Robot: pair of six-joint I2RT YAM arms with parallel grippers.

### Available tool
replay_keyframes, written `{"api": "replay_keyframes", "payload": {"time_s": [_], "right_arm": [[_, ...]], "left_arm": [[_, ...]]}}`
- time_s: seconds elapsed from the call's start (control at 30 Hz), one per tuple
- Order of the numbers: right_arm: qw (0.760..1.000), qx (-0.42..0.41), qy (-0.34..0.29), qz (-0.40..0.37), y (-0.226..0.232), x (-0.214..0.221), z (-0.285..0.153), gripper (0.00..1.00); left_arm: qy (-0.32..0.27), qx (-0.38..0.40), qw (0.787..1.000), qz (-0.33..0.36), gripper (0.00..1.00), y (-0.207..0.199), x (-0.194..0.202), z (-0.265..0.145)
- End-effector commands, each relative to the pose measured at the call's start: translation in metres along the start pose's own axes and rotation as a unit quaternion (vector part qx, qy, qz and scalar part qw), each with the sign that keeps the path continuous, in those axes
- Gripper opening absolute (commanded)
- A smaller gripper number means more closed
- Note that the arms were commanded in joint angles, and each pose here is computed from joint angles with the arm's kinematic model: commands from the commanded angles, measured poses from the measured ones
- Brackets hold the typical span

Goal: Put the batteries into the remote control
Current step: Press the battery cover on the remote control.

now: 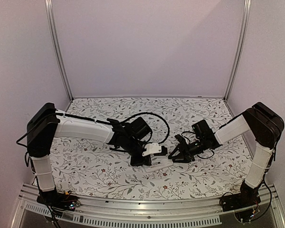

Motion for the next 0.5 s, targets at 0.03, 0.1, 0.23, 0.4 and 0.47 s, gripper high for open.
{"api": "replay_keyframes", "payload": {"time_s": [0.03,0.1,0.23,0.4,0.47], "right_arm": [[1.0,0.009,0.008,0.011,-0.007,0.003,0.006,0.4],[1.0,0.01,0.008,0.011,-0.007,0.003,0.006,0.4],[1.0,0.01,0.009,0.012,-0.008,0.004,0.007,0.39],[1.0,0.009,0.009,0.012,-0.008,0.004,0.007,0.39],[1.0,0.009,0.008,0.012,-0.008,0.003,0.007,0.39]], "left_arm": [[0.013,0.021,1.0,0.007,0.11,-0.008,0.003,0.012],[0.016,0.02,1.0,0.006,0.1,-0.007,0.003,0.014],[0.021,0.024,0.999,0.006,0.1,-0.009,0.005,0.018],[0.029,0.028,0.999,0.011,0.1,-0.013,0.008,0.021],[0.032,0.026,0.999,0.013,0.1,-0.013,0.008,0.022]]}}
Point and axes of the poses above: each gripper's point midway between its finger pads, its own z axis out along the fingers, its own y axis along the line the jaws close on, x = y × z, the point moved 1 cm from there along -z, back along the fingers, and after that the axes turned 3 degrees about z, right-handed, at the moved point
